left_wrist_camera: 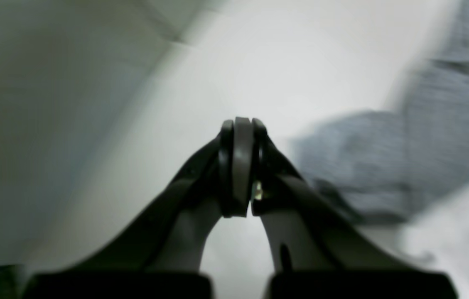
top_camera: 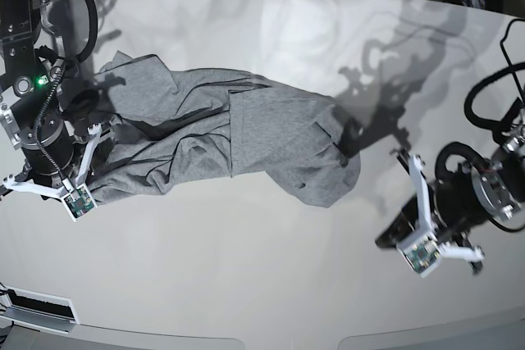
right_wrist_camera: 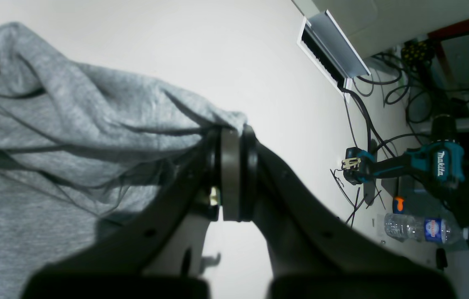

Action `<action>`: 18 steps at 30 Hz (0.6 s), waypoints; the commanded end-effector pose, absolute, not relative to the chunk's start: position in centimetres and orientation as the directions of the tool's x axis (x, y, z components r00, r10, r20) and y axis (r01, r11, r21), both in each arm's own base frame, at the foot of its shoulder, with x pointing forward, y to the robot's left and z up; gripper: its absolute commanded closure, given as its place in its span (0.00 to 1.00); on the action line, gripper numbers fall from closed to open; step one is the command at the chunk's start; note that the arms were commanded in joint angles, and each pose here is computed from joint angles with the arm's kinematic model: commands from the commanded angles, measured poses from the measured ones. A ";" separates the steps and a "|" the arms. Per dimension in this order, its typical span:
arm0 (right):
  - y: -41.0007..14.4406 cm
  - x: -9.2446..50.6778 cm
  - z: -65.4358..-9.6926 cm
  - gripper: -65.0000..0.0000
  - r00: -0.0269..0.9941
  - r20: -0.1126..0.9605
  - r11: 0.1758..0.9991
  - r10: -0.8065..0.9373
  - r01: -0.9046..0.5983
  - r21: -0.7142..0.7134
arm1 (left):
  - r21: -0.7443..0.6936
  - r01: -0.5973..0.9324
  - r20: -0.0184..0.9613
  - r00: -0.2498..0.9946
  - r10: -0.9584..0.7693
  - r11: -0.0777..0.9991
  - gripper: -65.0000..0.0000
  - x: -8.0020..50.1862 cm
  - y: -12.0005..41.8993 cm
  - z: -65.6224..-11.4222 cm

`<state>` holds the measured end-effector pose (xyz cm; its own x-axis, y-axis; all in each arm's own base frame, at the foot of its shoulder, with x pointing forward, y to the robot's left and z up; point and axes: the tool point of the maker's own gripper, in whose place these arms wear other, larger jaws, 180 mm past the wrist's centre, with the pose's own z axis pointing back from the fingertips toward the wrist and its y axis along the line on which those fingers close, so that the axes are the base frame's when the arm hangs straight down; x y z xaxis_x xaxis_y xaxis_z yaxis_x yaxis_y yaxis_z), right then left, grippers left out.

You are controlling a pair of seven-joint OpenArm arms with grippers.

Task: Layout the t-shirt on the table in an organized manner, then fold the t-shirt properly
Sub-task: 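Drag the shirt with the left gripper away from the right gripper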

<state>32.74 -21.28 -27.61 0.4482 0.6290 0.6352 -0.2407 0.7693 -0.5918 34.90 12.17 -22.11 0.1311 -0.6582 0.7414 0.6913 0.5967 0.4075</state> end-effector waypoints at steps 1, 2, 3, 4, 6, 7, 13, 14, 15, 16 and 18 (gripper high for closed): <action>-21.6 33.3 -26.1 1.00 0.415 0.647 0.759 0.640 -0.210 -0.616 | 0.388 0.699 0.755 0.134 -0.642 0.601 1.00 34.8 12.1 -22.2; -21.7 33.4 -26.2 1.00 0.416 0.647 0.760 0.639 -0.211 -0.615 | 0.338 0.722 0.757 0.173 -0.630 0.604 1.00 34.1 11.8 -23.7; -21.7 33.4 -26.2 1.00 0.417 0.646 0.760 0.639 -0.211 -0.615 | 0.283 0.742 0.763 0.210 -0.612 0.608 0.94 33.3 11.3 -25.0; -21.7 33.4 -26.3 1.00 0.418 0.646 0.760 0.639 -0.211 -0.614 | 0.227 0.767 0.769 0.237 -0.594 0.601 0.84 32.3 10.6 -26.2; -21.5 33.4 -26.3 1.00 0.417 0.655 0.768 0.631 -0.217 -0.602 | 0.125 0.816 0.784 0.267 -0.561 0.564 0.61 30.1 8.7 -27.9; -21.4 33.3 -26.4 1.00 0.417 0.660 0.774 0.625 -0.222 -0.593 | 0.076 0.835 0.793 0.281 -0.541 0.545 0.49 28.9 7.7 -28.6; -21.2 33.1 -27.7 1.00 0.439 0.650 0.780 0.621 -0.257 -0.571 | -0.085 0.788 0.814 0.408 -0.414 0.610 0.34 25.9 4.0 -31.6; -21.3 33.1 -27.9 1.00 0.442 0.647 0.779 0.621 -0.261 -0.570 | -0.102 0.758 0.815 0.435 -0.383 0.644 0.34 25.8 3.6 -32.1; -21.3 33.1 -28.1 1.00 0.446 0.646 0.780 0.620 -0.261 -0.569 | -0.120 0.735 0.814 0.458 -0.357 0.667 0.34 25.7 3.2 -32.7; -21.4 33.1 -28.1 1.00 0.447 0.645 0.780 0.620 -0.262 -0.568 | -0.143 0.718 0.812 0.479 -0.334 0.681 0.34 25.4 2.6 -33.2; -21.4 33.1 -28.2 1.00 0.450 0.644 0.780 0.619 -0.262 -0.568 | -0.184 0.676 0.805 0.520 -0.285 0.714 0.34 25.1 1.3 -34.0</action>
<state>32.39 -21.12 -29.71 0.4848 0.6113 0.6256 -0.2884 0.7870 -0.5455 24.48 1.61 -35.19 0.5503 -0.3065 0.7766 0.6680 0.7197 -0.1893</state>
